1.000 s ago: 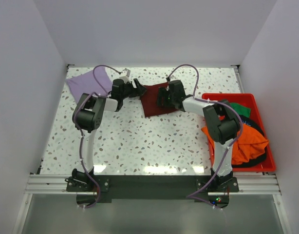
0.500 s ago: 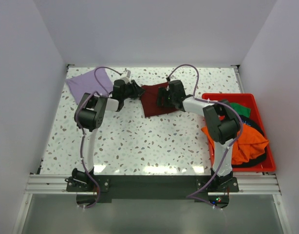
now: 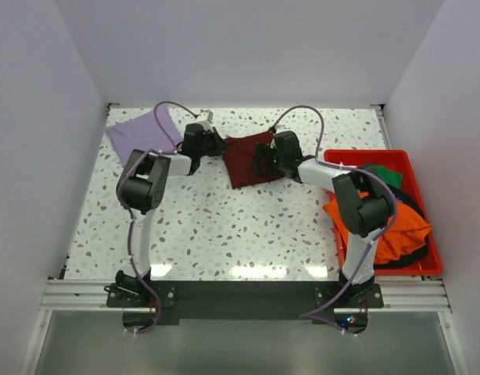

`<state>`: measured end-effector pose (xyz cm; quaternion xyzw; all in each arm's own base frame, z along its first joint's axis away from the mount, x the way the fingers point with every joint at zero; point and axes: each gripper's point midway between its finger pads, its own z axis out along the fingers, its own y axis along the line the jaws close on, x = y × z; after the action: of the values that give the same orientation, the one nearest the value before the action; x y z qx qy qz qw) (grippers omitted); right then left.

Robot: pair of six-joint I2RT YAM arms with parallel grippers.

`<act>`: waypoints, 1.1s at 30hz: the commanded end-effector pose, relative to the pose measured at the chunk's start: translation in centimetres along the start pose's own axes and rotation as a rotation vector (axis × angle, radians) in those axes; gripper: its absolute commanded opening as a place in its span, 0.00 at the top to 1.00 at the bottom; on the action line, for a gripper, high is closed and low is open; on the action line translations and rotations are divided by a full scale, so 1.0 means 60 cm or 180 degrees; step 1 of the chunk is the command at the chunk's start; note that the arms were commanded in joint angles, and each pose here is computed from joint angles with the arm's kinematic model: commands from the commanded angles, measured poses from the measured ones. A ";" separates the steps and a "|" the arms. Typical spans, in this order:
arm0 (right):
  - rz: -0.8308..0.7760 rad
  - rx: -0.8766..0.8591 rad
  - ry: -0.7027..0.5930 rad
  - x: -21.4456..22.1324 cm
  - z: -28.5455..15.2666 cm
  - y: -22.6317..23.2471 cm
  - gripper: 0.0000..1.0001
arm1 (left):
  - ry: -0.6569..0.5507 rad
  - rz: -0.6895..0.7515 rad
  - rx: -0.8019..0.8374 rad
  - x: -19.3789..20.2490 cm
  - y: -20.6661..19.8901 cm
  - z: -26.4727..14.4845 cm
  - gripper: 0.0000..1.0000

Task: Fold and stack the t-shirts
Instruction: Neatly place the folded tshirt to the corner

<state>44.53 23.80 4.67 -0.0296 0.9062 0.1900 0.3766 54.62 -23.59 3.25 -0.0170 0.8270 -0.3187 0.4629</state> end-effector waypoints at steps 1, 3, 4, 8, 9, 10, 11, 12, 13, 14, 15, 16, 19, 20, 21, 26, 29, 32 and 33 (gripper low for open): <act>-0.0053 0.0131 -0.0021 -0.006 -0.038 -0.017 0.13 | -0.0366 0.0428 -0.0303 -0.100 0.001 -0.039 1.00; -0.0063 0.0109 -0.0080 -0.013 -0.053 -0.013 0.12 | -0.0418 0.0516 -0.0335 -0.122 -0.003 -0.052 1.00; -0.0056 0.0099 -0.0103 -0.015 -0.056 -0.013 0.12 | -0.0434 0.0540 -0.0338 -0.129 -0.004 -0.056 1.00; -0.0082 0.0077 -0.0183 -0.022 -0.079 -0.010 0.11 | -0.0507 0.0661 -0.0409 -0.169 0.003 -0.079 1.00; -0.0090 0.0077 -0.0188 -0.021 -0.082 -0.010 0.11 | -0.0525 0.0687 -0.0418 -0.178 0.004 -0.082 1.00; -0.0097 0.0086 -0.0202 -0.023 -0.085 -0.011 0.11 | -0.0507 0.0704 -0.0415 -0.180 0.006 -0.084 1.00; -0.0102 0.0090 -0.0193 -0.019 -0.087 -0.013 0.11 | -0.0483 0.0707 -0.0429 -0.185 0.011 -0.089 1.00; -0.0112 0.0086 -0.0202 -0.020 -0.090 -0.012 0.11 | -0.0501 0.0751 -0.0418 -0.197 0.010 -0.092 1.00; -0.0125 0.0128 -0.0228 -0.023 -0.093 -0.016 0.11 | -0.0501 0.0763 -0.0407 -0.204 0.008 -0.095 1.00; -0.0130 0.0147 -0.0235 -0.023 -0.094 -0.018 0.11 | -0.0474 0.0759 -0.0437 -0.206 0.015 -0.099 1.00; -0.0134 0.0160 -0.0230 -0.020 -0.094 -0.020 0.11 | -0.0511 0.0790 -0.0444 -0.221 0.014 -0.104 1.00; -0.0134 0.0161 -0.0241 -0.022 -0.094 -0.020 0.11 | -0.0521 0.0795 -0.0456 -0.228 0.015 -0.108 1.00; -0.0149 0.0157 -0.0239 -0.020 -0.095 -0.021 0.11 | -0.0529 0.0812 -0.0523 -0.253 0.027 -0.120 1.00; -0.0154 0.0159 -0.0234 -0.020 -0.094 -0.021 0.11 | -0.0529 0.0811 -0.0558 -0.260 0.035 -0.123 1.00; -0.0154 0.0159 -0.0234 -0.019 -0.094 -0.022 0.11 | -0.0576 0.0847 -0.0558 -0.279 0.033 -0.125 1.00; -0.0164 0.0139 -0.0231 -0.015 -0.095 -0.021 0.11 | -0.0567 0.0870 -0.0650 -0.316 0.057 -0.135 1.00; -0.0174 0.0147 -0.0239 -0.015 -0.095 -0.022 0.11 | -0.0593 0.0861 -0.0663 -0.335 0.064 -0.144 1.00; -0.0174 0.0150 -0.0230 -0.012 -0.095 -0.024 0.11 | -0.0652 0.0846 -0.0629 -0.352 0.062 -0.152 1.00; -0.0178 0.0146 -0.0228 -0.011 -0.094 -0.024 0.11 | -0.0663 0.0846 -0.0630 -0.357 0.063 -0.154 1.00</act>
<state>40.85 20.55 5.90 -0.0365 0.9103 0.1557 0.3817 60.19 -9.62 15.48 -0.0017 0.8247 -0.1647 0.5411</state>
